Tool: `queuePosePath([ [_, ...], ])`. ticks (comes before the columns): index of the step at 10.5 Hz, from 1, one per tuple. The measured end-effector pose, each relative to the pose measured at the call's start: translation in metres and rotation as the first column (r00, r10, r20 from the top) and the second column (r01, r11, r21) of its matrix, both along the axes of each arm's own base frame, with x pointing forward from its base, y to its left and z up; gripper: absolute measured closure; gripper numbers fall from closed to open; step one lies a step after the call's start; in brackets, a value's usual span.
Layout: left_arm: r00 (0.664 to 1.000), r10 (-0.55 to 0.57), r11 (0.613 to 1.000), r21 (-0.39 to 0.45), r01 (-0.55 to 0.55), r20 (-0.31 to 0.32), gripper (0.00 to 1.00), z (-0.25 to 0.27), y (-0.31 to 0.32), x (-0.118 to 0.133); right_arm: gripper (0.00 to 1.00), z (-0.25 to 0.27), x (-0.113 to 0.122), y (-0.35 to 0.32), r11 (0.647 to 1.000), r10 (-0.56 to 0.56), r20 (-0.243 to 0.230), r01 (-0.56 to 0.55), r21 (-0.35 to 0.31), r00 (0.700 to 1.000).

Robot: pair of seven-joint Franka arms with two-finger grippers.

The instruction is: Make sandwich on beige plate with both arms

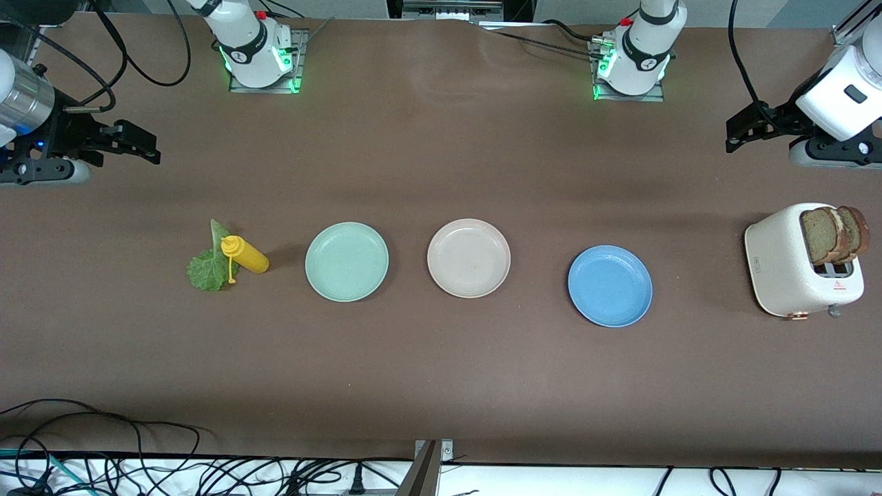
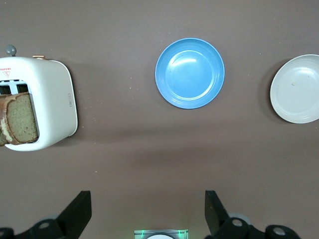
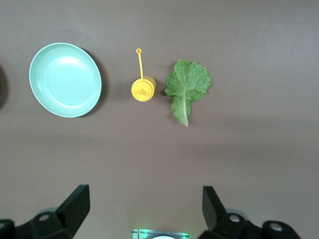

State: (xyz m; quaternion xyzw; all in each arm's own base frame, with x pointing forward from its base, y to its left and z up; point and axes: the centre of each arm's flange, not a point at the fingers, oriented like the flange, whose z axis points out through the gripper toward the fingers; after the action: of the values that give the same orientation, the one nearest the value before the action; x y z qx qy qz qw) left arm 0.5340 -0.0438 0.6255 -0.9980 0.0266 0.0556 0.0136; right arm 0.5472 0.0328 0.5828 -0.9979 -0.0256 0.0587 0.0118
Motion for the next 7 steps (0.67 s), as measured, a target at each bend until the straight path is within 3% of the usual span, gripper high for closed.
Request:
queuePosePath([
  [7, 1.0, 0.0, 1.0, 0.0, 0.0, -0.001, 0.0, -0.0003, 0.0001, 0.0002, 0.0, -0.0048, 0.0, -0.0089, 1.0, -0.016, -0.01, 0.016, 0.0, 1.0],
])
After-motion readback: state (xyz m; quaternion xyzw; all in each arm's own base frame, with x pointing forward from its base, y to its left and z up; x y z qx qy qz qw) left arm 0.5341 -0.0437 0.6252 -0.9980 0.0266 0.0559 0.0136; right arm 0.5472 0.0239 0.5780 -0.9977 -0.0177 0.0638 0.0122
